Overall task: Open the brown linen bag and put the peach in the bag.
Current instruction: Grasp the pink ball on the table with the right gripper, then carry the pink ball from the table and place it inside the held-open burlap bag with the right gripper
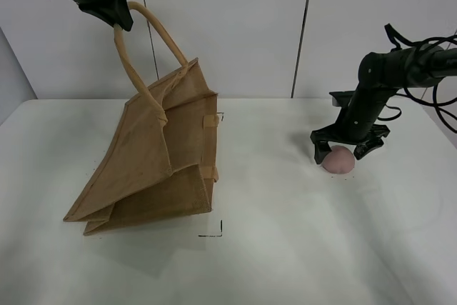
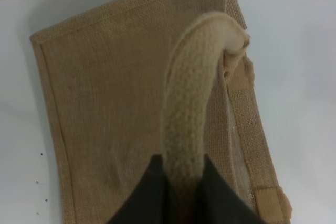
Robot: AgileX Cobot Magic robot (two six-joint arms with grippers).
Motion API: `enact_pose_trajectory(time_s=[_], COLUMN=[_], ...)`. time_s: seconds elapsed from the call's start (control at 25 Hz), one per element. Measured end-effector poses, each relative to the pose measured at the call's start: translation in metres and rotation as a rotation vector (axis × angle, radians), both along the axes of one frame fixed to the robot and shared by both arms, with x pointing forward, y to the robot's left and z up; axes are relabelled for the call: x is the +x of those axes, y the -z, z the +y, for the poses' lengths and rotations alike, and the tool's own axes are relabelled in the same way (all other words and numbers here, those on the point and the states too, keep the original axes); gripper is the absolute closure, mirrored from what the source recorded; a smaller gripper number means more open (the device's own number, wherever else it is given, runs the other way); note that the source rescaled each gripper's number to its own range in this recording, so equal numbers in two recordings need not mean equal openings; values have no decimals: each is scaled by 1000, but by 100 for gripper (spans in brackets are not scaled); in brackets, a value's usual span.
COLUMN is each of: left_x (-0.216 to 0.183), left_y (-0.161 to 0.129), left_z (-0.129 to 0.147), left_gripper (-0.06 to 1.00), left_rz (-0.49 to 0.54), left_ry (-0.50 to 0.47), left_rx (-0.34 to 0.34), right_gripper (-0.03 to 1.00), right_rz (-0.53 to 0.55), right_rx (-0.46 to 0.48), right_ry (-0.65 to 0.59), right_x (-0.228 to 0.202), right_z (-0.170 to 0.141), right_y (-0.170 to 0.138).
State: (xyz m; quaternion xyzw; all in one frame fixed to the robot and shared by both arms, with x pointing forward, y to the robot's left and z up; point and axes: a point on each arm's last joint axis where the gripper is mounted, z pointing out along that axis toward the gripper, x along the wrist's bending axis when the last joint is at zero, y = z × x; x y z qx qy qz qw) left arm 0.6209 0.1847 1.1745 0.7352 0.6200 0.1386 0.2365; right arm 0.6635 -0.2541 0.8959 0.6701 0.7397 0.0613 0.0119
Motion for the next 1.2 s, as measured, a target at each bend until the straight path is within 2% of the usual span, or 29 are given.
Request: enact_pose_trajectory(time_s=[0.08,0.16,0.2,0.32,0.36,0.4,0.44,0.6,0.72,0.88,1.04,1.2], left_x=[0,0,0,0,0,0,0,-2,-6,-10,-10,-10], left_y=[0,0,0,0,0,0,0,-2,-9,-14,-14,-14], left_z=[0,0,0,0,0,0,0,0,2,3,3,3], left_gripper=[94,94,94,94,94,94,94,94,94,94,94,94], left_rz=[0,0,0,0,0,0,0,-6,-22,-32,-34,-33], left_ry=[0,0,0,0,0,0,0,0,1,2,2,3], left_rx=[0,0,0,0,0,0,0,-2,-9,-11,-11,-12], right_gripper=[-1,12,24,72,86,93,97,97,97,97,97,97], right_rz=[-8,-12,-12,-9,-12,-15,-17,-44,-118,-245,-354,-413], right_rx=[0,0,0,1,4,11,21,81,177,359,483,531], right_ry=[1,1,1,2,3,8,14,19,21,-10,-105,-203], right_x=[1,2,2,2,2,3,3,5,14,23,26,16], right_z=[0,0,0,0,0,1,2,7,16,33,73,130], right_y=[3,3,3,3,2,0,-1,-20,-57,-120,-163,-172])
